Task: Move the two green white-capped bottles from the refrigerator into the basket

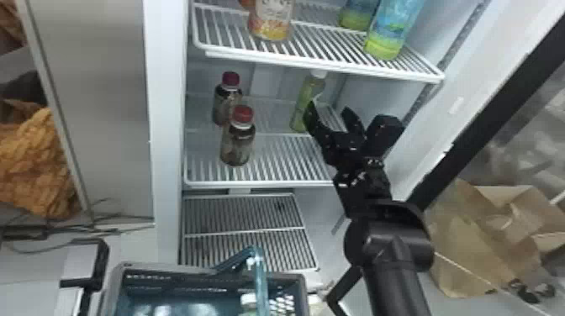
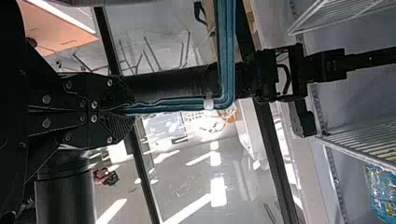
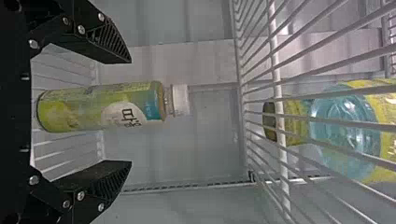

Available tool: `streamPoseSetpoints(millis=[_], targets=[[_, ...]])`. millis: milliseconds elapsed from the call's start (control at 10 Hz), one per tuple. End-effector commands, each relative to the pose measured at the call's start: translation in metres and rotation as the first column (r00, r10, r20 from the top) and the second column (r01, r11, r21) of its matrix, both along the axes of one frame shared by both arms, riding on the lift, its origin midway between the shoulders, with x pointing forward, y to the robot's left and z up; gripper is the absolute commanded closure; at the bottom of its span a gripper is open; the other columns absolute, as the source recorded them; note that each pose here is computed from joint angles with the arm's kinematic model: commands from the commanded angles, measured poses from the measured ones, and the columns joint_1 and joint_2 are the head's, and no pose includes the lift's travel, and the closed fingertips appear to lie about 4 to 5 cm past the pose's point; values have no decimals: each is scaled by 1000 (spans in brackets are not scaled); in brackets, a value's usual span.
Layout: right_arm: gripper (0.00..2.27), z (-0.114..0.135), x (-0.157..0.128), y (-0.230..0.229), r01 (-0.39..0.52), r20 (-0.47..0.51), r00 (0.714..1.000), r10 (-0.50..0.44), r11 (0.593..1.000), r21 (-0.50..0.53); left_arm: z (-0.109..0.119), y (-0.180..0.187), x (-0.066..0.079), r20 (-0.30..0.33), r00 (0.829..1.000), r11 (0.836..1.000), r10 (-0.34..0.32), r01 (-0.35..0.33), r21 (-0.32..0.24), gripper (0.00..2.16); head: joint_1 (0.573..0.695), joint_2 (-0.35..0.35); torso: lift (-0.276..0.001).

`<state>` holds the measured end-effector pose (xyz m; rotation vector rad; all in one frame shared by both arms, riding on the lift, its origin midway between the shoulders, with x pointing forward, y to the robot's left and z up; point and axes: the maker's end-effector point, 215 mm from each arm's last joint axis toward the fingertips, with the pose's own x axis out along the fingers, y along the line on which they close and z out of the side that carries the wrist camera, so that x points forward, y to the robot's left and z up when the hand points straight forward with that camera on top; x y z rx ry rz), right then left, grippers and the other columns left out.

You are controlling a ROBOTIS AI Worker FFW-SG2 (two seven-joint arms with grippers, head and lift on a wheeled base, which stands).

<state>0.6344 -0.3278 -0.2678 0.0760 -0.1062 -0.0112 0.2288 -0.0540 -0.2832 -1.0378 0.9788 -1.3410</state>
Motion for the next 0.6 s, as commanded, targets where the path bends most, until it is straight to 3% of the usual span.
streamPoseSetpoints(millis=[0, 500], targets=[[300, -3, 10, 3, -5, -14, 1000, 5, 1000, 3, 0, 0, 0, -1, 1000, 1000, 0, 0, -1, 1134, 695, -350, -263], [298, -18, 30, 12, -4, -51, 999, 5, 1000, 17, 2, -1, 2, 8, 1000, 1000, -3, 3, -2, 1134, 695, -350, -263]])
